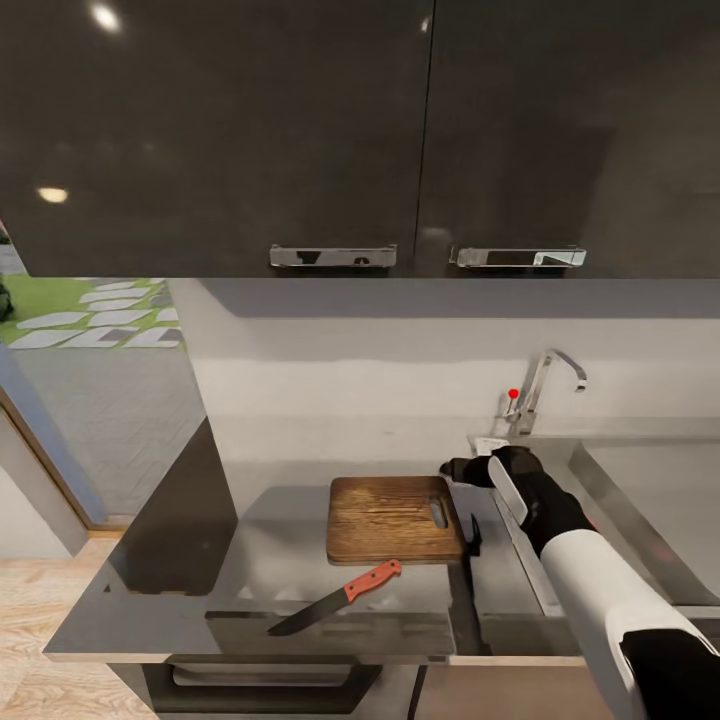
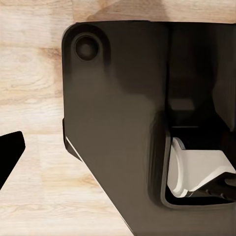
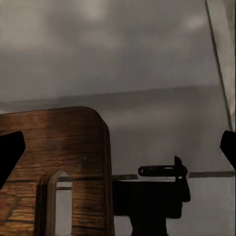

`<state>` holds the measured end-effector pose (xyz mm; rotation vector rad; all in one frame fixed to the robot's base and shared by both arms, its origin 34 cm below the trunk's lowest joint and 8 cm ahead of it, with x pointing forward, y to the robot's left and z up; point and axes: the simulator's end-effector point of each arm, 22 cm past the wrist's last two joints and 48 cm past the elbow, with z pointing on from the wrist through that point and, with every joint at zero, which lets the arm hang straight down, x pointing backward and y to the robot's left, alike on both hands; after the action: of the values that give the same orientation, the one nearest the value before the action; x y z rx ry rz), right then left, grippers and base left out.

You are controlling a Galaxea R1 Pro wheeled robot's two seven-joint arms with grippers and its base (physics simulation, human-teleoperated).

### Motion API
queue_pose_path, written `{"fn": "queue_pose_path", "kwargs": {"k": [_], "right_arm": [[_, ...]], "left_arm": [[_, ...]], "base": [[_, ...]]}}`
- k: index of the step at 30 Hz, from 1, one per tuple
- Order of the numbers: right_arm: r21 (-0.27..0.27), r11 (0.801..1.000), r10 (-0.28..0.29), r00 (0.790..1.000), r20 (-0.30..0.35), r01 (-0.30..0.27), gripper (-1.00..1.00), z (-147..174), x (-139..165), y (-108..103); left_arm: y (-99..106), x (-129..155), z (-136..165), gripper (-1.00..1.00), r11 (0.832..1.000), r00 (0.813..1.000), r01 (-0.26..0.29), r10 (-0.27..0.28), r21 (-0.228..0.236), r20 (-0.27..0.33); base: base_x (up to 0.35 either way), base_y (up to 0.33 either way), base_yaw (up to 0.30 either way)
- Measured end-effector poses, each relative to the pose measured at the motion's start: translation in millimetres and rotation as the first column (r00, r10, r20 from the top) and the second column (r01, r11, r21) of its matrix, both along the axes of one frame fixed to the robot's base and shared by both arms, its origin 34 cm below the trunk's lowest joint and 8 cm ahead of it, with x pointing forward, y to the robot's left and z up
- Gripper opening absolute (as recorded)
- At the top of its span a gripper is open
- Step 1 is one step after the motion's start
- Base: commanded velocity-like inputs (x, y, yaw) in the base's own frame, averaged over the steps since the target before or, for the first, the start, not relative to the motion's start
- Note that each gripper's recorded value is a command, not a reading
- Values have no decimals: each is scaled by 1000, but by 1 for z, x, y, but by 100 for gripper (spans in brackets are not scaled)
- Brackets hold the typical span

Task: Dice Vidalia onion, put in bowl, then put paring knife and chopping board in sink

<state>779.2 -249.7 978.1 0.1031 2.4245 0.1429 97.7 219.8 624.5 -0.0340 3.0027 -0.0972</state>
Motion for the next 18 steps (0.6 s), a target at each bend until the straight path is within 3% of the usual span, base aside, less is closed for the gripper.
{"fn": "queue_pose_path", "kwargs": {"k": [8,18], "right_arm": [[-9,1000,4,1000,3,-4,100,14,2,-7],[-9,1000,5,1000,4,-5,100,15,2,-7]], "left_arm": [[-1,0,0,100,1000,1000,0,0,-1,1],[-1,0,0,100,1000,1000,0,0,-2,0]], "base": [[-70,0,0],[-299,0,0]]}}
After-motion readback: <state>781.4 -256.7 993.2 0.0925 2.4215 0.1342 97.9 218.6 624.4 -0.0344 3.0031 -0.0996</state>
